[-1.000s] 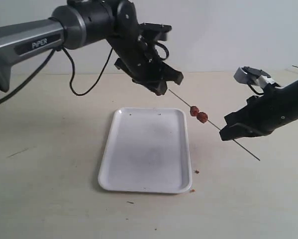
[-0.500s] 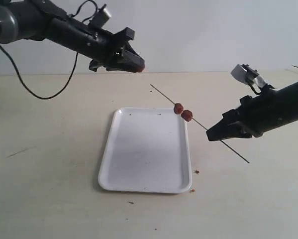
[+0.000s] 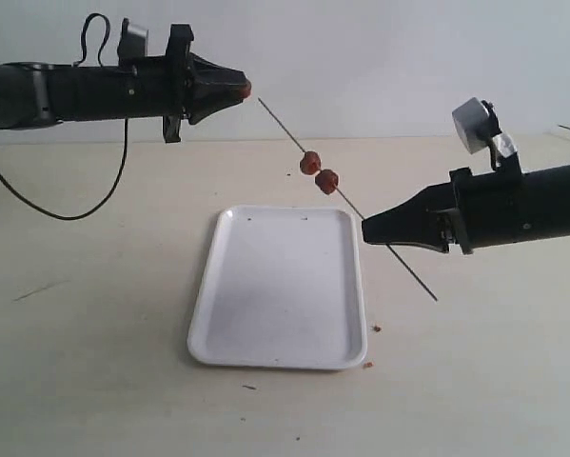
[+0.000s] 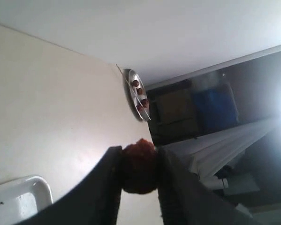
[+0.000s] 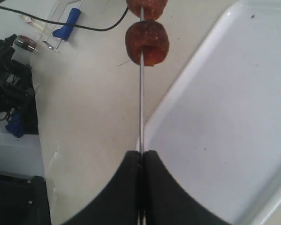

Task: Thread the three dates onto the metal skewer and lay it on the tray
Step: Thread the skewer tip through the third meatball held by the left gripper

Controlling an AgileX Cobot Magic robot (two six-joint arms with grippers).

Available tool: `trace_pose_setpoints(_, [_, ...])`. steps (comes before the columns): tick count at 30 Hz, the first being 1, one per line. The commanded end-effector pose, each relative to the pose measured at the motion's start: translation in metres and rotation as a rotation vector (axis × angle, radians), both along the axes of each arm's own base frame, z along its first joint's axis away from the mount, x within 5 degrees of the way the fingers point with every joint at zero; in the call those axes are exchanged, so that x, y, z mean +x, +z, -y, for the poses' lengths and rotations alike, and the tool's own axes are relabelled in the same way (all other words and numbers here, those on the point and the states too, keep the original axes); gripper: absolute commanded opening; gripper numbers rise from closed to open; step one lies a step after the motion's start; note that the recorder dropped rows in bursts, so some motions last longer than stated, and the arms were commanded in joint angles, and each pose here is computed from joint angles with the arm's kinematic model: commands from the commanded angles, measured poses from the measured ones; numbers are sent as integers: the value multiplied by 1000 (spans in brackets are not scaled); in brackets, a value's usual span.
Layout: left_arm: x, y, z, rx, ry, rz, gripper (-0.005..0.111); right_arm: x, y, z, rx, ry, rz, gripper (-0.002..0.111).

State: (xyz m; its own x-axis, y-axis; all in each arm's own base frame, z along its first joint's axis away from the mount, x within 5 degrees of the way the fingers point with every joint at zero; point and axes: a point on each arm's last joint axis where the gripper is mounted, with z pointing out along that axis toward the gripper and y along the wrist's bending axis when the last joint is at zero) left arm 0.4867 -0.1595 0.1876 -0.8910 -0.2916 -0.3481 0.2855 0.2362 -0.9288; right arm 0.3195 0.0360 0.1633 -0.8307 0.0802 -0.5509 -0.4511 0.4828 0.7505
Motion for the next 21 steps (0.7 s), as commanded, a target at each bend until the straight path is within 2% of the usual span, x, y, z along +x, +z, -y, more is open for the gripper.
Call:
trace_pose_setpoints(1, [-3,-1,-2,-21,11,4,28,1,6,-2,47,-22,30,0])
trace_pose_setpoints(7, [-6,-1,-1,-36,-8,-10,28,3,6,-28,43,-9,40,0])
trace_pose_setpoints(21, [-2,0,-16,-67,13,-62,28,5,-12,-31,29,-6,-11,0])
